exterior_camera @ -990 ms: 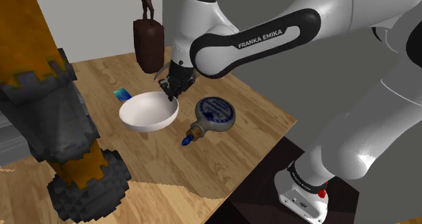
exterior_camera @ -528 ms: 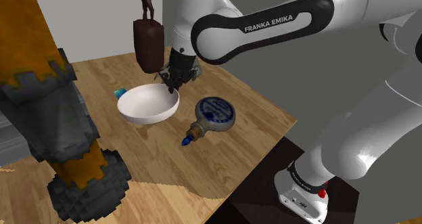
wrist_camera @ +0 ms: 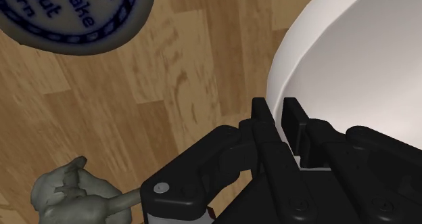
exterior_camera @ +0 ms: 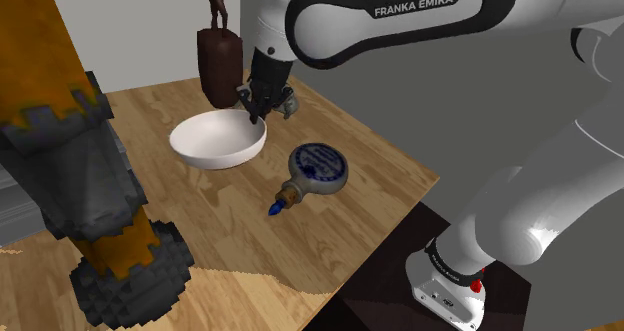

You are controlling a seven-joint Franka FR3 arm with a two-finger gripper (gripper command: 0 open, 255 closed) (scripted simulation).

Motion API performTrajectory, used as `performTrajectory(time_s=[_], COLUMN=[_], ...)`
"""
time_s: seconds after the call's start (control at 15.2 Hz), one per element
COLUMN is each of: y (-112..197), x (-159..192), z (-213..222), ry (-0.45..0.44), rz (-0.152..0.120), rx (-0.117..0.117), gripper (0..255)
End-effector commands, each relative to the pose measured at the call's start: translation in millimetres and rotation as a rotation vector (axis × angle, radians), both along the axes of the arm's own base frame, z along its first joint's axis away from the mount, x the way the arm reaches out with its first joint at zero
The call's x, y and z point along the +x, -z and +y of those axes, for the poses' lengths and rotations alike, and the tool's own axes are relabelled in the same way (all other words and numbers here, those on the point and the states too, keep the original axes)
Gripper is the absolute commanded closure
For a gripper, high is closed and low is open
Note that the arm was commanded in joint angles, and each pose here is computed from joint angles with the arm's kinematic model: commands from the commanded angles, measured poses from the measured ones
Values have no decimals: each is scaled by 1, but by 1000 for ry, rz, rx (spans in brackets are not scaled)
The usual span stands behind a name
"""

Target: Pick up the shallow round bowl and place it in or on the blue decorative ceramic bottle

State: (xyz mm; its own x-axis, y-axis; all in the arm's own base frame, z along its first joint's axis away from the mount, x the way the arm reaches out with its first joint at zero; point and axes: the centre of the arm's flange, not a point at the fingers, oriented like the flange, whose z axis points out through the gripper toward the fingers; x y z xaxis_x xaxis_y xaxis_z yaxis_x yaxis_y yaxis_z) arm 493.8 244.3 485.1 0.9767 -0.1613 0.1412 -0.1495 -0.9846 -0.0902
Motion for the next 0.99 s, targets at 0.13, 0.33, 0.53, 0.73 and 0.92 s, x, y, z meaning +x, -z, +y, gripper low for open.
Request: performTrajectory(time_s=[0.13,0.33,0.53,0.73,0.92], y=[-22,-38,-54,-66,-71], x=[-1,-1,-1,-6,-22], z=[0,0,0,-12,-48], ry=[0,0,0,0,0], rz=[0,0,0,0,0], rx=[0,0,0,0,0], gripper=[255,255,255,255,255])
